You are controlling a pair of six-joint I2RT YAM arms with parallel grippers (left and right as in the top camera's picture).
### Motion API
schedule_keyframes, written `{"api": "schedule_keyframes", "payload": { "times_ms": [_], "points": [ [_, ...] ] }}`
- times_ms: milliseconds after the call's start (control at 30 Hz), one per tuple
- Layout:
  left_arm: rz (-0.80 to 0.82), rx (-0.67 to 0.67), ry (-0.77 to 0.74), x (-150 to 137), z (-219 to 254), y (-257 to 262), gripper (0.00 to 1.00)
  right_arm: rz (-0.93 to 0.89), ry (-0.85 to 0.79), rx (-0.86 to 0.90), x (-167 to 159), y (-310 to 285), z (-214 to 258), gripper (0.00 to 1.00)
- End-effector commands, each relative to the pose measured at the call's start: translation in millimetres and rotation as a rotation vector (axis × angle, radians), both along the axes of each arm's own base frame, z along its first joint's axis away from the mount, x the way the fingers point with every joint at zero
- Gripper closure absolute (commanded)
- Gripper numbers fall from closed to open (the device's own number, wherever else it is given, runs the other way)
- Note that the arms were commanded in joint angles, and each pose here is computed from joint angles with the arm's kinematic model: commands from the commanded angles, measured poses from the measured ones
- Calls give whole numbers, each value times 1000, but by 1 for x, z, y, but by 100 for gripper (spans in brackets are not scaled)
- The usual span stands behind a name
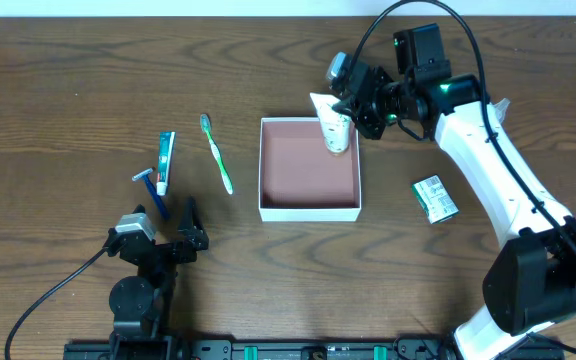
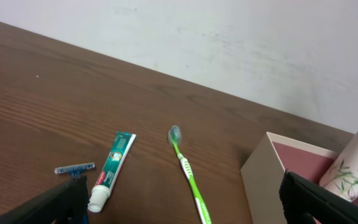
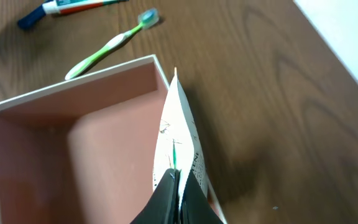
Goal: Pack container
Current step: 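Lift the Pantene tube and carry it over the white box, then lower the tube upright into the box's back corner, open right gripper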
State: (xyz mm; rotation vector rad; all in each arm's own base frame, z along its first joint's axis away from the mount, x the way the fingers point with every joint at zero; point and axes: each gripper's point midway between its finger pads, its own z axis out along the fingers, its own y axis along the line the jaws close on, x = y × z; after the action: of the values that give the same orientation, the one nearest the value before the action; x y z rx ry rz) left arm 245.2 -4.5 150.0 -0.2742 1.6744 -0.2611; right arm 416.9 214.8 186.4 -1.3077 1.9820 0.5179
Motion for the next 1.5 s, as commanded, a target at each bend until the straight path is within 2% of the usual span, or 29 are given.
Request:
{"api": "schedule_keyframes", "payload": {
  "times_ms": [0, 267, 300, 433, 467, 533, 800, 1000, 1267, 1467],
  "points": [
    [30, 15, 57, -1, -18, 6, 2, 35, -51, 39, 2, 8, 18, 99],
    [30, 15, 57, -1, -18, 6, 2, 27, -55, 29, 4, 6, 17, 99],
    [30, 15, 57, -1, -18, 6, 2, 27, -55, 29, 4, 6, 17, 96],
    [30, 15, 57, -1, -18, 6, 2, 22, -57, 24, 5, 5, 16, 51],
    [30, 15, 57, -1, -18, 6, 2, 22, -57, 24, 5, 5, 16, 45],
    [30, 15, 57, -1, -18, 6, 2, 22, -59, 25, 5, 5, 17, 41],
    [30, 15, 57, -1, -18, 6, 2, -33, -55, 84, 13, 9, 30, 35],
    [30, 15, 57, -1, -18, 6, 2, -55, -39, 151, 4, 12, 56, 32],
    [30, 15, 57, -1, -18, 6, 2, -143, -21, 31, -10, -13, 56, 38],
    [30, 15, 57, -1, -18, 6, 2, -94, 28, -66, -24, -22, 33, 46]
  ]
}}
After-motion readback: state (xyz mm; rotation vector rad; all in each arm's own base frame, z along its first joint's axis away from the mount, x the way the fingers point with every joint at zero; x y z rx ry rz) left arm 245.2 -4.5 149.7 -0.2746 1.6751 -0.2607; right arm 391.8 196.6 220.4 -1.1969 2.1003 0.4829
